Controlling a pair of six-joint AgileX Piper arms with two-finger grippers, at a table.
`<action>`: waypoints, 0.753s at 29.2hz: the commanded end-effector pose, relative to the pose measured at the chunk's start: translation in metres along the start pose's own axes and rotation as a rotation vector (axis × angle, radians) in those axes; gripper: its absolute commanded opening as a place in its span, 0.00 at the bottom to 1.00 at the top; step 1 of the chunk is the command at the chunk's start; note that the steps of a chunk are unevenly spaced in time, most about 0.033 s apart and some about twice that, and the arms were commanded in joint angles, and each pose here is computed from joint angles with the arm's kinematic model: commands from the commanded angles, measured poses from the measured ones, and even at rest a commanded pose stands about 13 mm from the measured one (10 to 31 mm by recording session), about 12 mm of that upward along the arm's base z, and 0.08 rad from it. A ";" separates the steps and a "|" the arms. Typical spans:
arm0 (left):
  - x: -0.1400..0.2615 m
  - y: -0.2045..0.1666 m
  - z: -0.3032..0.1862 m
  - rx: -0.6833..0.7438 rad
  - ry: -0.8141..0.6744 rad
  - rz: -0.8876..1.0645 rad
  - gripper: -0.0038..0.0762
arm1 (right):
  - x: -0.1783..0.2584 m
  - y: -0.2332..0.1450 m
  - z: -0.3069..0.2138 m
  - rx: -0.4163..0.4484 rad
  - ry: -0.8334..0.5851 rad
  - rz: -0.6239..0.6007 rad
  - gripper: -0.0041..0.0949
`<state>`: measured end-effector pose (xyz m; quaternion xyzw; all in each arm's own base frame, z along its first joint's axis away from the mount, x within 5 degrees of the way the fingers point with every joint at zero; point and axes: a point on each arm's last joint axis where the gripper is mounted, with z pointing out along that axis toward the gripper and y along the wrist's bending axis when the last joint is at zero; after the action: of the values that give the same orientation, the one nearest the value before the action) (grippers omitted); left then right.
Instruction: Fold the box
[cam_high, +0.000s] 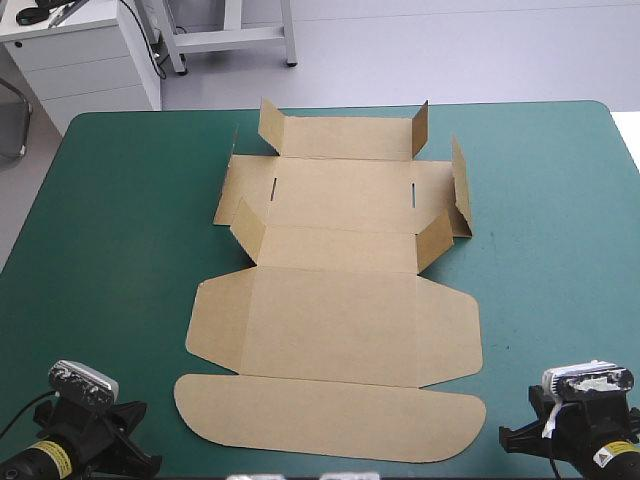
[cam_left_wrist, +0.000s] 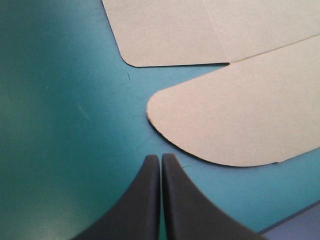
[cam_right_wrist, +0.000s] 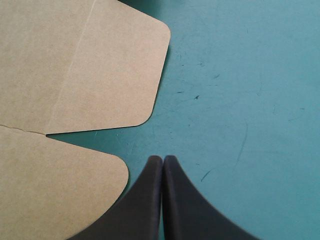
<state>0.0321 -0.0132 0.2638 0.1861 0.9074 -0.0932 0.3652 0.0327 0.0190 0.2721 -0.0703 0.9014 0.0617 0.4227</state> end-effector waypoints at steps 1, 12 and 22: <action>-0.011 -0.001 -0.004 0.006 -0.066 -0.002 0.04 | -0.013 0.000 -0.005 -0.002 -0.074 -0.004 0.03; -0.011 -0.001 -0.004 0.006 -0.064 -0.002 0.04 | -0.013 0.006 -0.005 -0.064 -0.080 -0.013 0.15; -0.011 -0.001 -0.004 0.006 -0.064 0.000 0.04 | -0.011 0.007 -0.005 -0.079 -0.058 0.026 0.78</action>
<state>0.0322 -0.0131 0.2638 0.1862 0.9073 -0.0926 0.3654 0.0314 0.0252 0.2729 -0.0933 0.8977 0.0890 0.4213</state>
